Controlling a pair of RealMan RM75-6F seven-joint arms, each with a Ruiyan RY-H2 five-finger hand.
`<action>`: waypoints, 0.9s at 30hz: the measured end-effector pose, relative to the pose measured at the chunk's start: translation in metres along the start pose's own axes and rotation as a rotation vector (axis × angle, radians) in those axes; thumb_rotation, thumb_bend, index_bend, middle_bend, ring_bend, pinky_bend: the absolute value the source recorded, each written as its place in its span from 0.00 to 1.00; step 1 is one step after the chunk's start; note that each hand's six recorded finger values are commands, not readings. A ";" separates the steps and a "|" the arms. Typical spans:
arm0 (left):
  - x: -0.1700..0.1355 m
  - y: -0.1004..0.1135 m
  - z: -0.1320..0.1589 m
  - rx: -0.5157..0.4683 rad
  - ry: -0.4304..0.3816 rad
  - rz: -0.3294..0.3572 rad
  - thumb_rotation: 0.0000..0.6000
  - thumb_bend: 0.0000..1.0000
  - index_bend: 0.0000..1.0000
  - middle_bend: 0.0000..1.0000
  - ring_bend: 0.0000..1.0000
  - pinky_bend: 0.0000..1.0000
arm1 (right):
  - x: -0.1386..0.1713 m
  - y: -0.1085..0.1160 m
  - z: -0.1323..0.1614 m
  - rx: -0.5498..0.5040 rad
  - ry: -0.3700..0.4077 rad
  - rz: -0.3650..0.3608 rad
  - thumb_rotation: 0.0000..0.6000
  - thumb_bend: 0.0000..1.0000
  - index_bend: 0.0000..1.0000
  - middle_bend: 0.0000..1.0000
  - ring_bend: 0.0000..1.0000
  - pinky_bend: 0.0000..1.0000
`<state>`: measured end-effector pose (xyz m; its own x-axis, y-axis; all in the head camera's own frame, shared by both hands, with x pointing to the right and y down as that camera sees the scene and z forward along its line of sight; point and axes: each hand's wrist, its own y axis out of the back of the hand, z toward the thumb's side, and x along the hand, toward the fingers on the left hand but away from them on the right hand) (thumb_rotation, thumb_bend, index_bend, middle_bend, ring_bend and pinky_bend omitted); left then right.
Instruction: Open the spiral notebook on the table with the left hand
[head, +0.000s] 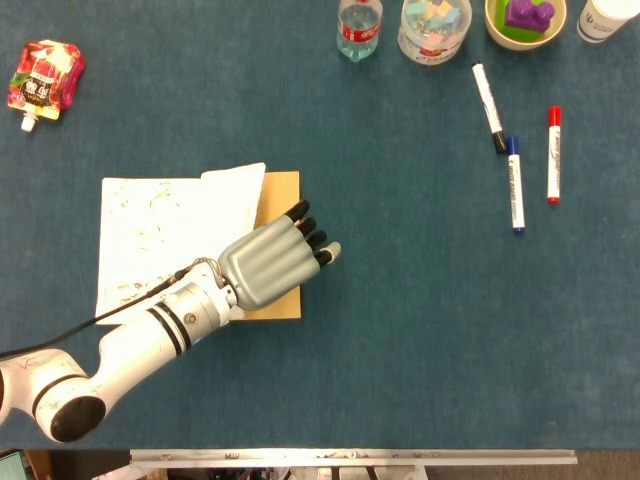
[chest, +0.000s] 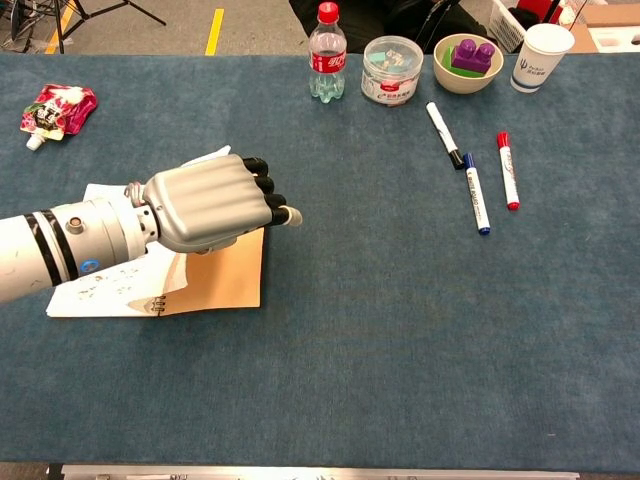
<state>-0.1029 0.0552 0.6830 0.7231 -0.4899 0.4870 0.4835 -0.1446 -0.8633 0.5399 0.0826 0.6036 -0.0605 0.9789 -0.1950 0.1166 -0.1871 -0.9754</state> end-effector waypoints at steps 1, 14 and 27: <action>-0.001 0.001 -0.001 0.002 0.003 0.001 1.00 0.38 0.18 0.30 0.27 0.21 | 0.000 0.000 0.000 0.000 0.000 -0.001 1.00 0.39 0.35 0.28 0.22 0.31; -0.052 -0.016 -0.046 0.008 0.152 -0.087 1.00 0.38 0.18 0.30 0.25 0.21 | -0.002 0.000 0.001 -0.005 0.008 0.001 1.00 0.39 0.35 0.28 0.22 0.31; -0.080 -0.062 -0.056 -0.065 0.218 -0.189 1.00 0.38 0.18 0.29 0.22 0.21 | -0.001 0.003 0.004 -0.005 0.015 -0.005 1.00 0.39 0.35 0.28 0.22 0.31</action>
<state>-0.2184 0.0549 0.6902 0.4970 -0.6210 0.6060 0.5617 -0.3021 -0.7702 0.5362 0.0808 0.6002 -0.0465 0.9810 -0.1883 0.1213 -0.1816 -0.9759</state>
